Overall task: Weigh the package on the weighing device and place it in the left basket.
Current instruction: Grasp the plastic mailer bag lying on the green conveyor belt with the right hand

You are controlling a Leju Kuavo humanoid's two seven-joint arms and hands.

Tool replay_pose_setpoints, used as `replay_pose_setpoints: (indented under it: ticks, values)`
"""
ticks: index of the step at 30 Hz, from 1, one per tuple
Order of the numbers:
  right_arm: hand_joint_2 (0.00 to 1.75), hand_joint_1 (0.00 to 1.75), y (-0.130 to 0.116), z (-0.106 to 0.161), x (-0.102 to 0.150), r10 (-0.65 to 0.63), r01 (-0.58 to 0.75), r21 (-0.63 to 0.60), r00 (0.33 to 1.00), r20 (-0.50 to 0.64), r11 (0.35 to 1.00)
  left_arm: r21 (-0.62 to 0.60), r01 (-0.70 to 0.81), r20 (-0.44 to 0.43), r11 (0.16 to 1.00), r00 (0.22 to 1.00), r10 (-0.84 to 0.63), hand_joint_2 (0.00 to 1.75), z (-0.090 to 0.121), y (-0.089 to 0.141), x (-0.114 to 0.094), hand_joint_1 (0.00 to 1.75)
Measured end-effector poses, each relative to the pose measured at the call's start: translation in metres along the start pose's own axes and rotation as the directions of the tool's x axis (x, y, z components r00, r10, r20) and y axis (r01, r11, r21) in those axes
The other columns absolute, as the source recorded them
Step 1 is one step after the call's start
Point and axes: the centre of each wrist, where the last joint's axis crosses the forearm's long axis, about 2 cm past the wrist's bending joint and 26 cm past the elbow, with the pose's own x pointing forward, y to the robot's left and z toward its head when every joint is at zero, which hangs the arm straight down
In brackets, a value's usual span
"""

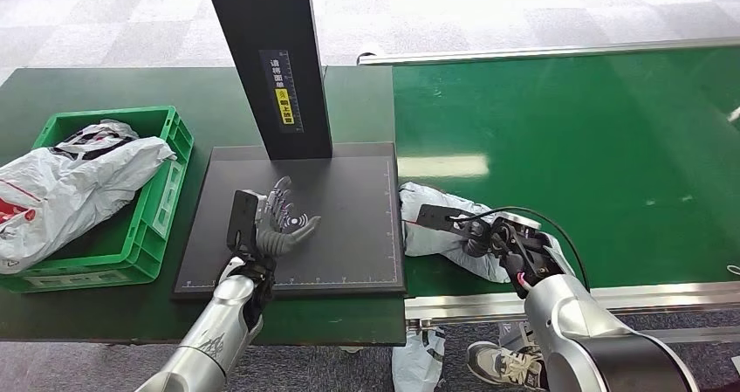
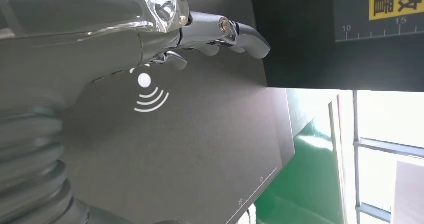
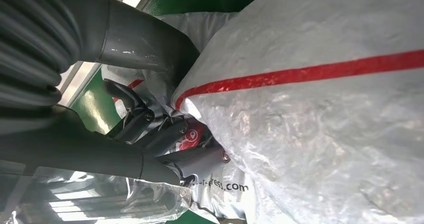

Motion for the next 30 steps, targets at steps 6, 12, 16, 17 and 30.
replay_pose_setpoints:
  ticks: [6,12,16,17,30]
  values:
    - [1.75,1.75,0.001,0.0,0.0,-0.005,0.005,0.014,0.999,0.042,1.0,-0.003,0.002,0.001,1.0,1.0,-0.002,1.75,-0.002,-0.001,0.002,0.0]
    - [1.75,1.75,0.004,-0.001,0.0,-0.014,0.016,-0.025,0.994,0.105,1.0,0.0,0.004,0.0,1.0,1.0,-0.004,1.75,-0.001,0.001,0.001,0.0]
    - [1.75,1.75,0.007,-0.002,0.005,-0.049,0.079,-0.135,0.975,0.216,0.988,0.012,0.002,0.0,1.0,1.0,-0.002,1.75,0.007,0.005,-0.004,0.0]
    - [1.75,1.75,0.006,-0.001,0.008,-0.063,0.111,-0.173,0.964,0.26,0.979,0.016,0.0,0.003,1.0,1.0,0.0,1.75,0.01,0.006,-0.006,0.0]
    - [1.75,1.75,-0.015,0.014,0.037,-0.129,0.353,-0.337,0.832,0.539,0.873,0.048,0.011,0.044,0.999,0.999,-0.013,1.75,0.026,0.022,-0.006,0.0]
